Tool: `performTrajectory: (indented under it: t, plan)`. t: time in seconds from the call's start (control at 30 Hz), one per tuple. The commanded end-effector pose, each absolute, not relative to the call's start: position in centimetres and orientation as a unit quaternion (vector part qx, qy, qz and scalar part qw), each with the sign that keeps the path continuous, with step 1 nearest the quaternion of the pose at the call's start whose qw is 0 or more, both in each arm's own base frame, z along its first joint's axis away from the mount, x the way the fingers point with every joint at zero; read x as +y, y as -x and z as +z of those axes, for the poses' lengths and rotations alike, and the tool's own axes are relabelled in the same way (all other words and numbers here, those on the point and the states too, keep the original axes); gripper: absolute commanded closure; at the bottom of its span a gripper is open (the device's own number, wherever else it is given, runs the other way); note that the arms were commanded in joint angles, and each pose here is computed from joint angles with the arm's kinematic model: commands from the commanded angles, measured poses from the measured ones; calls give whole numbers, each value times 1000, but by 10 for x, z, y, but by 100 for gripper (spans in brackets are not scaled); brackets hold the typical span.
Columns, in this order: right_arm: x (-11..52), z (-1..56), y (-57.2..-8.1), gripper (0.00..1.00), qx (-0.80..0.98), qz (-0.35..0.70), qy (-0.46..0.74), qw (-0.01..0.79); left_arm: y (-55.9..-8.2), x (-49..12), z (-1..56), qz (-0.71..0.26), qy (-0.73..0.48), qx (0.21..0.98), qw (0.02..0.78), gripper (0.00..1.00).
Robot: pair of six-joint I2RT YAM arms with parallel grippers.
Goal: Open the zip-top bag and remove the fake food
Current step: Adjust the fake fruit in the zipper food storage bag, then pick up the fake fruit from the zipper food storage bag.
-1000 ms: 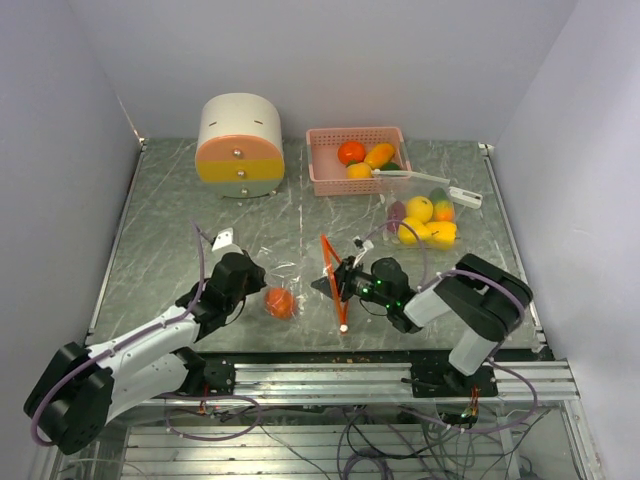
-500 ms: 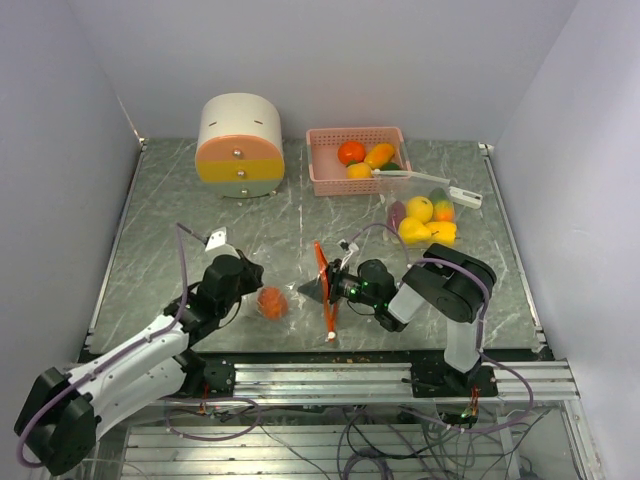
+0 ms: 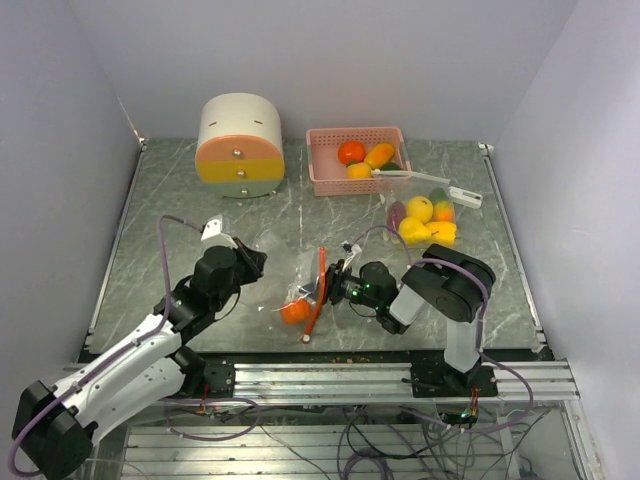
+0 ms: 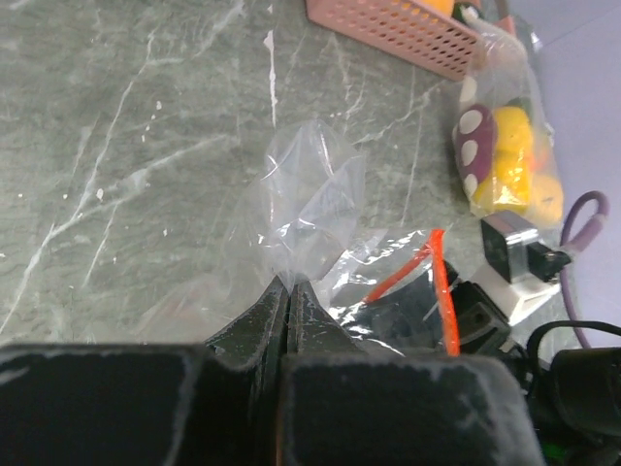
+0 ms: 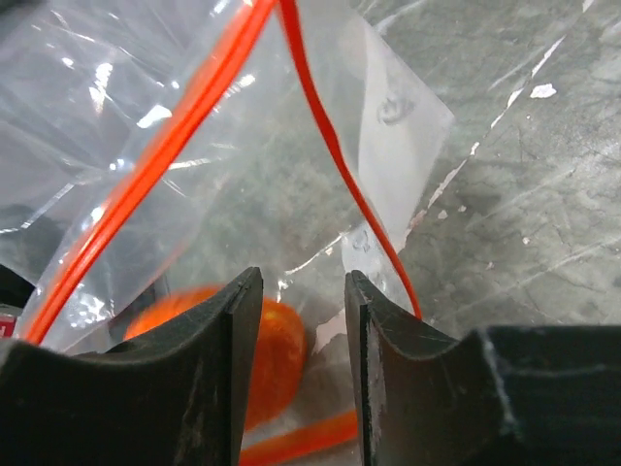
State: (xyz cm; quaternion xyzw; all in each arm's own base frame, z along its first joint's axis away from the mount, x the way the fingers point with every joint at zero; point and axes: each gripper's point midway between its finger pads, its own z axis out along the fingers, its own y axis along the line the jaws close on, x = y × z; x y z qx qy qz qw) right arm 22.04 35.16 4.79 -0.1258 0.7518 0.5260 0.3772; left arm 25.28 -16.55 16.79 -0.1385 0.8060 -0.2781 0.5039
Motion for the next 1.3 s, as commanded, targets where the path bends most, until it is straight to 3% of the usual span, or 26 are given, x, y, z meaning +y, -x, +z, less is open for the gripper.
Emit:
performTrajectory:
  t: [0.0,0.1,0.3,0.67,0.83,1.27]
  plan:
    - [354,56,-217,59,734,541,137,388,-252,-169,151,-264,128,824,485,93]
    - [354,58,-215,55,730,544,139,388,-253,-170,136,-257,131,831,476,93]
    - [352,66,-209,33,719,553,152,392,-256,-164,119,-230,137,841,471,93]
    - [353,72,-179,10,691,577,224,373,-259,-156,86,-188,150,856,457,93]
    - [358,58,-158,5,693,571,271,347,-260,-158,76,-181,148,864,446,93]
    - [353,14,-106,5,721,515,361,292,-264,-153,77,-166,151,865,448,93]
